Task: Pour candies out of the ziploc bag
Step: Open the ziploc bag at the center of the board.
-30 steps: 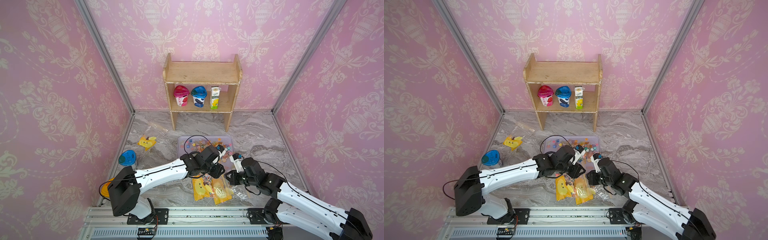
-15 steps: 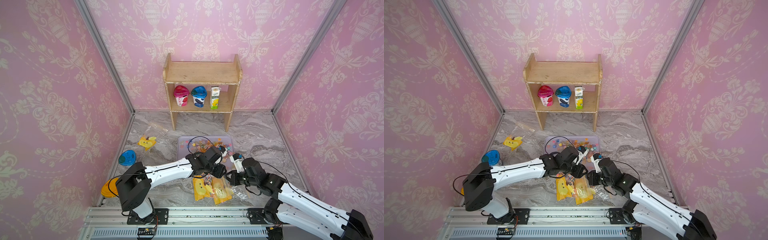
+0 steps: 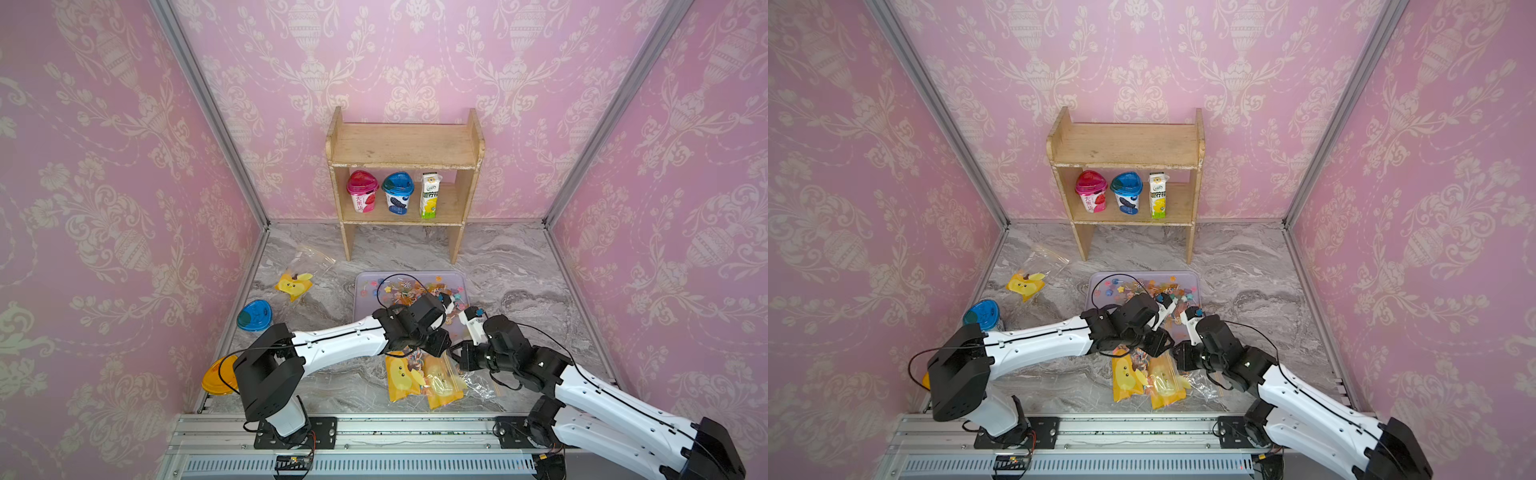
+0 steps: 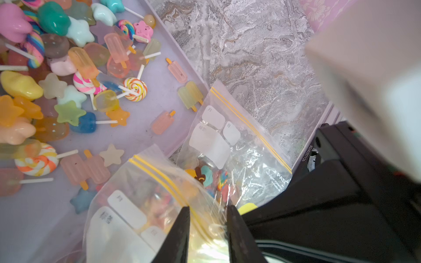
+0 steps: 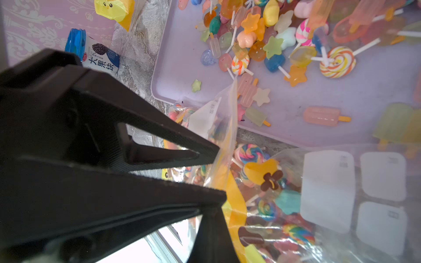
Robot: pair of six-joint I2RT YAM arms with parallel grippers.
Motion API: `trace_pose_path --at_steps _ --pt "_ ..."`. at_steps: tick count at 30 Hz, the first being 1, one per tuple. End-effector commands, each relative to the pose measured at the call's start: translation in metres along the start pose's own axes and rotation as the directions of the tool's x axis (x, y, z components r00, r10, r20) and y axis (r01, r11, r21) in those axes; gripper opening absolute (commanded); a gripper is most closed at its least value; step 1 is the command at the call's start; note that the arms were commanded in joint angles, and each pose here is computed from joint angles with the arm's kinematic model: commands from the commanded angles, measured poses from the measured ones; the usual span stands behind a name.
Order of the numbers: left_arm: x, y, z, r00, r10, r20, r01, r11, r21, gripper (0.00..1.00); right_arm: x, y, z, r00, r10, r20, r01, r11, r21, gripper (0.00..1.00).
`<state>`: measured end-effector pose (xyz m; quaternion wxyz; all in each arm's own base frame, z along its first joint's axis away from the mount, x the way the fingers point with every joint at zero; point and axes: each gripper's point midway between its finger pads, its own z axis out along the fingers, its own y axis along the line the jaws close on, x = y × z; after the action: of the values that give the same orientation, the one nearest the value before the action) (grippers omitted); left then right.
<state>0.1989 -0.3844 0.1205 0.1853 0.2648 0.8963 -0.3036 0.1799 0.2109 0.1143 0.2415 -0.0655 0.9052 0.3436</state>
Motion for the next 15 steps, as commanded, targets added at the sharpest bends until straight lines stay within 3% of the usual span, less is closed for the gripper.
trace_pose_path --at_steps 1,15 --pt "0.014 0.006 -0.002 0.998 0.015 -0.061 -0.017 0.999 -0.044 0.23 -0.016 0.004 -0.006 0.997 -0.021 0.068 0.021 1.000 -0.006 0.00" --pt "0.020 0.008 -0.012 0.997 0.025 -0.077 -0.030 0.998 -0.058 0.01 -0.014 -0.009 -0.005 0.997 -0.003 0.074 -0.001 0.998 0.056 0.00"
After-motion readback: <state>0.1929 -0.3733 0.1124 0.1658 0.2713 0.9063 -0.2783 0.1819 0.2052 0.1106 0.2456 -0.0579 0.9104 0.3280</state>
